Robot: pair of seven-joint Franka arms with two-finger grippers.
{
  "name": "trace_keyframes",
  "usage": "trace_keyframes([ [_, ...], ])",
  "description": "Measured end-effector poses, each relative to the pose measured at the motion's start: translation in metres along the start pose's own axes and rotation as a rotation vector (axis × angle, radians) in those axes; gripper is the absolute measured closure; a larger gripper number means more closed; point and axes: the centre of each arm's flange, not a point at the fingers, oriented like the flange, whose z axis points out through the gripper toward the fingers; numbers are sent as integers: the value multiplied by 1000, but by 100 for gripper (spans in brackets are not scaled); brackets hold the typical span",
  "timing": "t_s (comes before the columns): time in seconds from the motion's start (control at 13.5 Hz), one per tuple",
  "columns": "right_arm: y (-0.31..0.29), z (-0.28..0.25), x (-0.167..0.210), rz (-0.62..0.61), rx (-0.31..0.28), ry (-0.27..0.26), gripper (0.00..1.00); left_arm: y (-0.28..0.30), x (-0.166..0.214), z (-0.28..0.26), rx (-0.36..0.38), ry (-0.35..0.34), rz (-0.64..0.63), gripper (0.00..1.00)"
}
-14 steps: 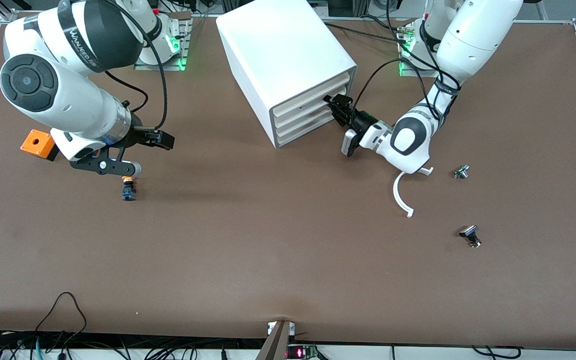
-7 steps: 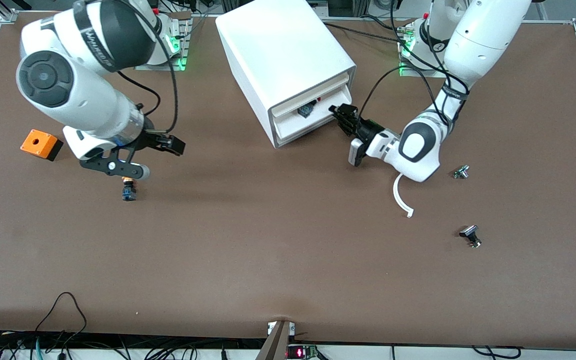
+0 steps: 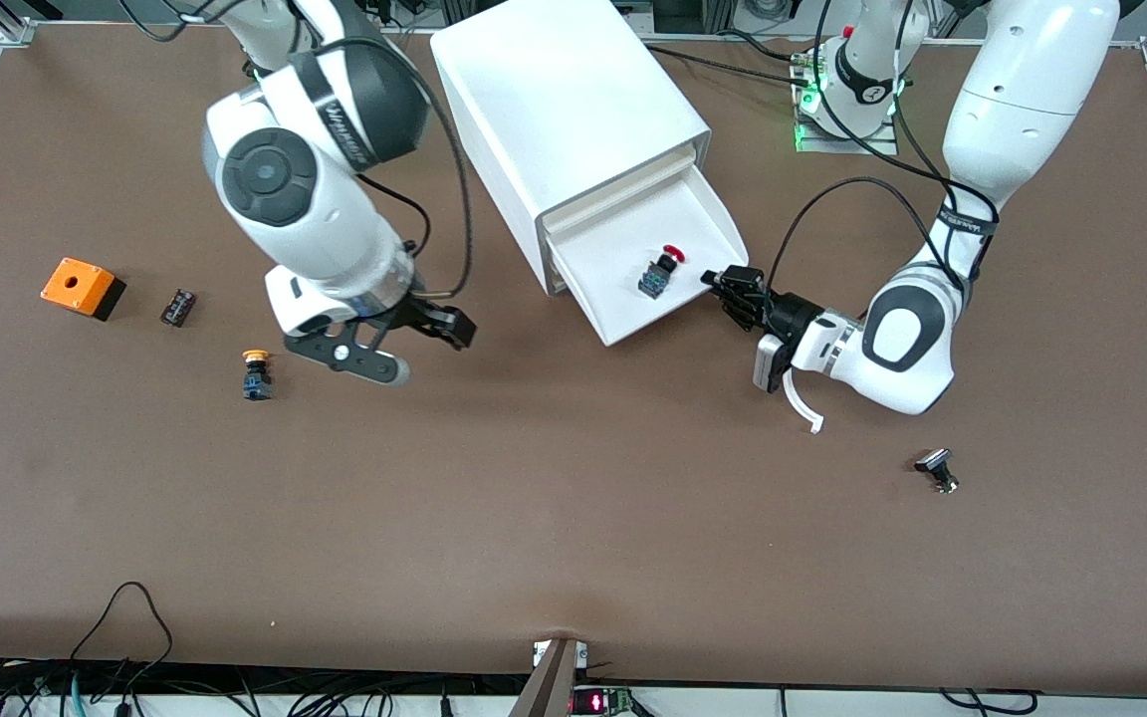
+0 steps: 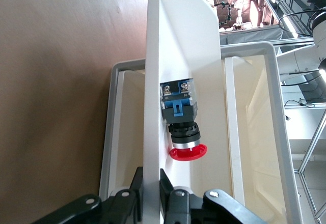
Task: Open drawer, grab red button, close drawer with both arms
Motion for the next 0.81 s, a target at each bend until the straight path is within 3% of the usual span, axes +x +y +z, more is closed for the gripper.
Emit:
trace_keyframes([
  [0.67, -110, 54, -77, 86, 175, 58, 0, -3, 11, -15, 15, 10, 15, 88],
  [0.81, -130, 70, -106, 108, 200, 52, 1, -8, 14, -23, 59, 39, 12, 74],
])
